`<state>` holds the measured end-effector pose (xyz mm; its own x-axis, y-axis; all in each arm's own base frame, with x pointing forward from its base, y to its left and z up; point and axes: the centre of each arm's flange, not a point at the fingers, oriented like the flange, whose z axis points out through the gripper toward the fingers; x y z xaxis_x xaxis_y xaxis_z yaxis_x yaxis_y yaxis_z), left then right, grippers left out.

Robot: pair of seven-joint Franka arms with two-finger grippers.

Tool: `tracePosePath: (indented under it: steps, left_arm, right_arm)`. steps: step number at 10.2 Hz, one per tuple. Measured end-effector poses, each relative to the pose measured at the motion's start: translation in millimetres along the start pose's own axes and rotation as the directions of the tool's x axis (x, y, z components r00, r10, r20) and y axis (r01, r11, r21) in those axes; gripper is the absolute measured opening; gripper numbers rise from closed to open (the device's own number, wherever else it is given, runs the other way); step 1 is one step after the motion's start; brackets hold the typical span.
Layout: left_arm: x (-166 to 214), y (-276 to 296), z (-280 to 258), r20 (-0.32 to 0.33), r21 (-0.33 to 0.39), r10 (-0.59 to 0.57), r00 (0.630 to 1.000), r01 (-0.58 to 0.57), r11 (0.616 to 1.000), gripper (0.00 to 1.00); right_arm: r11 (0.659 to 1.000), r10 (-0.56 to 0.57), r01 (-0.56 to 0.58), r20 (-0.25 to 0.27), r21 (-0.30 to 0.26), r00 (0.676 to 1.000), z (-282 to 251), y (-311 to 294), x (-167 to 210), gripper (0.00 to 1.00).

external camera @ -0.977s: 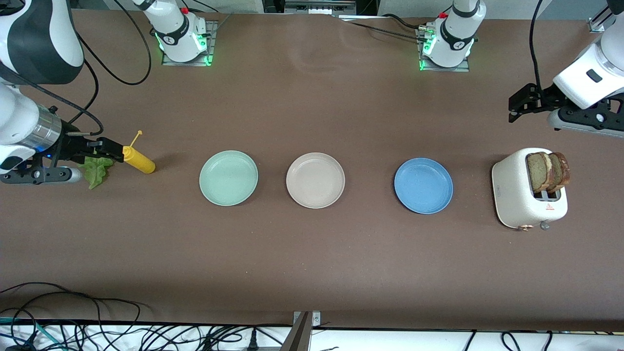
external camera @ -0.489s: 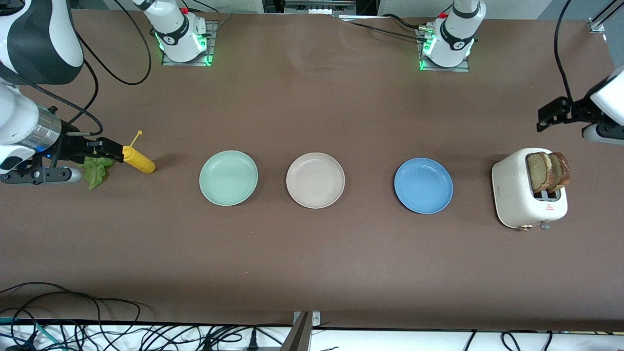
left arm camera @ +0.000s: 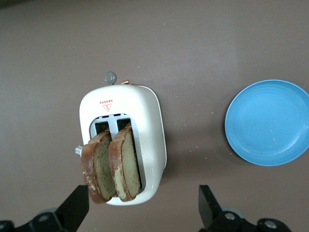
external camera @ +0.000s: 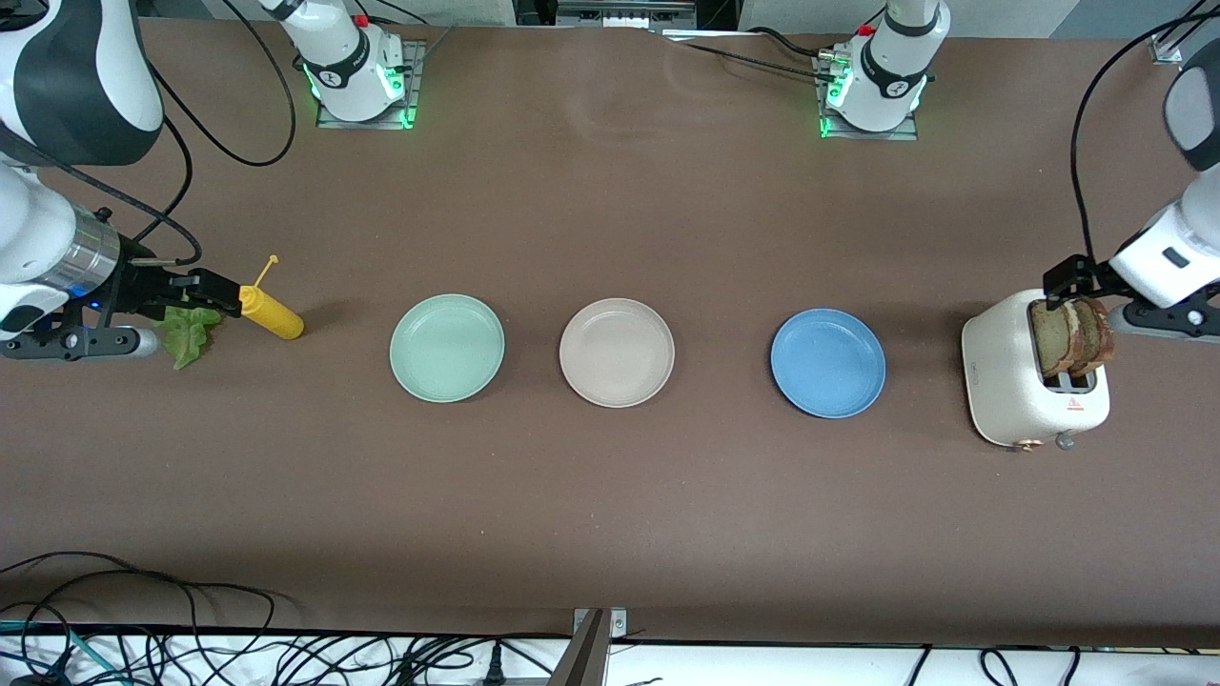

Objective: Make sandwich on beige plate with both arms
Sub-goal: 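Lower the left gripper into the toaster and grasp a bread slice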

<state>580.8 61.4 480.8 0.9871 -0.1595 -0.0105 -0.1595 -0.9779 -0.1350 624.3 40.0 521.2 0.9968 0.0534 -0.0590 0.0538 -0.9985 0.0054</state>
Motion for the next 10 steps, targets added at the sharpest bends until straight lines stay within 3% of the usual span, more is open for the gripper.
tracePosePath:
  steps: [4, 8, 10]
  left_arm:
    - [-6, -2, 45, -0.047, 0.002, 0.005, 0.999, -0.005, 1.000, 1.00]
    - [-14, -36, 79, -0.024, -0.014, -0.010, 1.000, 0.010, 1.000, 0.99]
    - [-17, -35, 94, -0.011, -0.023, -0.009, 1.000, 0.009, 1.000, 0.96]
  right_arm:
    - [1.000, 0.006, -0.006, 0.001, -0.001, 1.000, 0, 3, 0, 1.00]
    - [1.000, 0.023, -0.023, 0.018, -0.008, 1.000, 2, 13, -2, 1.00]
    - [0.997, 0.041, -0.038, 0.041, -0.061, 0.998, 6, 33, -4, 1.00]
